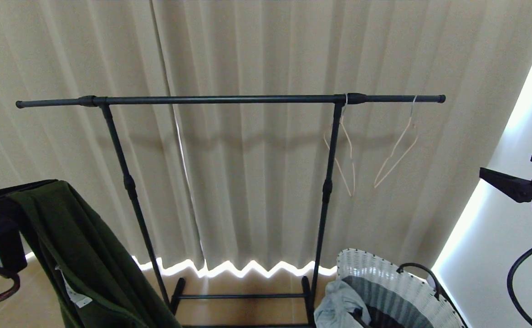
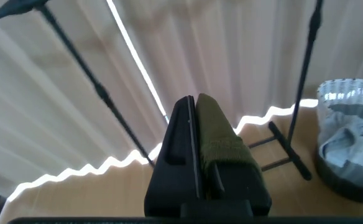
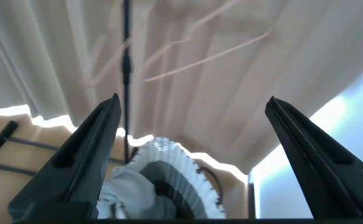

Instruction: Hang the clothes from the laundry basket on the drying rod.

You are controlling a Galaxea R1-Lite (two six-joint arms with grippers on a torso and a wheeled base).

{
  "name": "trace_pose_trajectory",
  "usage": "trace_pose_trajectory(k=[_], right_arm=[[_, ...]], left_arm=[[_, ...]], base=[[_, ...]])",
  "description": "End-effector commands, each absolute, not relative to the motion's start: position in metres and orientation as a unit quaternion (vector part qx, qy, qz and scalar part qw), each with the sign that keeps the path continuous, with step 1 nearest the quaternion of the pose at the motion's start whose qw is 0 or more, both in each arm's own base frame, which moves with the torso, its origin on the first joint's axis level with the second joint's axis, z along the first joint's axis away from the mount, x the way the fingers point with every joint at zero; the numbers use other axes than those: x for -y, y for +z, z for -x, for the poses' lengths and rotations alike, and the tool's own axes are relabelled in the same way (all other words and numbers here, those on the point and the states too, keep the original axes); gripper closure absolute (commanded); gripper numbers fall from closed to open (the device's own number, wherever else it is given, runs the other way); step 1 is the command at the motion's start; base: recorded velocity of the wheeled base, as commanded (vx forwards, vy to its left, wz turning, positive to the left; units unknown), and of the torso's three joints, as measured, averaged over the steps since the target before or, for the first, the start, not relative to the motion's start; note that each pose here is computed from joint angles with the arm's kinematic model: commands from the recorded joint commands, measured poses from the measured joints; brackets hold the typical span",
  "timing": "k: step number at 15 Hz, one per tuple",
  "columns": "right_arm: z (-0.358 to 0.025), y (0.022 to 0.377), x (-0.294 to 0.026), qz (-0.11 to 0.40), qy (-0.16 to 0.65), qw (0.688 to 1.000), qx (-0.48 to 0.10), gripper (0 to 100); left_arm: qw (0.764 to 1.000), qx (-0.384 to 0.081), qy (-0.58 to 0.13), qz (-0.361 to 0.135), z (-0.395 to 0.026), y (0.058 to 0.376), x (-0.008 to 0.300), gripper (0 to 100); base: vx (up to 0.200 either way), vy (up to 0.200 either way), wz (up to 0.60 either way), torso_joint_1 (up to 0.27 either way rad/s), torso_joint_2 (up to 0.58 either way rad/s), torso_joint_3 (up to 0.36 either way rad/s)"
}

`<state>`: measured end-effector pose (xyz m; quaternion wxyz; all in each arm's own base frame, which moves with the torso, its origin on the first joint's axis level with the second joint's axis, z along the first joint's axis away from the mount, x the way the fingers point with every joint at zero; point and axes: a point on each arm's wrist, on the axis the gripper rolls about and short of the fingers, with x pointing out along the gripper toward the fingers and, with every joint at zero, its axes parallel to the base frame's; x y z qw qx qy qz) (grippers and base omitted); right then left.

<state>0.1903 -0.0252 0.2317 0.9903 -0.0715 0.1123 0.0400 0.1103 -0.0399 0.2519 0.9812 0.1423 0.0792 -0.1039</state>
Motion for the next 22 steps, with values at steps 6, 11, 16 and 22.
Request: trace_pose_trajectory(k=[6, 11, 16, 22], right_arm=[[-0.189, 0.231, 0.028, 0.071, 0.034, 0.990, -0.114, 0], [-0.189, 0.231, 0.028, 0.071, 0.034, 0.990, -0.113, 0], [-0.190, 0.230, 0.028, 0.071, 0.034, 0.990, -0.115, 0], [-0.192, 0.229, 0.029, 0.072, 0.017, 0.990, -0.122, 0]], left_arm=[[0.980, -0.085, -0.104, -0.143, -0.111, 0.250, 0.040, 100], [0.980, -0.091, -0.104, -0.145, -0.112, 0.247, 0.041, 100], [0.980, -0.092, -0.100, -0.144, -0.112, 0.247, 0.040, 100], [0.978, -0.104, -0.102, -0.151, -0.110, 0.235, 0.039, 100]], base=[[0.000, 0.000, 0.00, 0.000, 0.00, 0.000], [0.200, 0.000, 0.00, 0.000, 0.00, 0.000], [0.200, 0.000, 0.00, 0.005, 0.01, 0.004], [0.100, 0.000, 0.00, 0.003, 0.00, 0.001]])
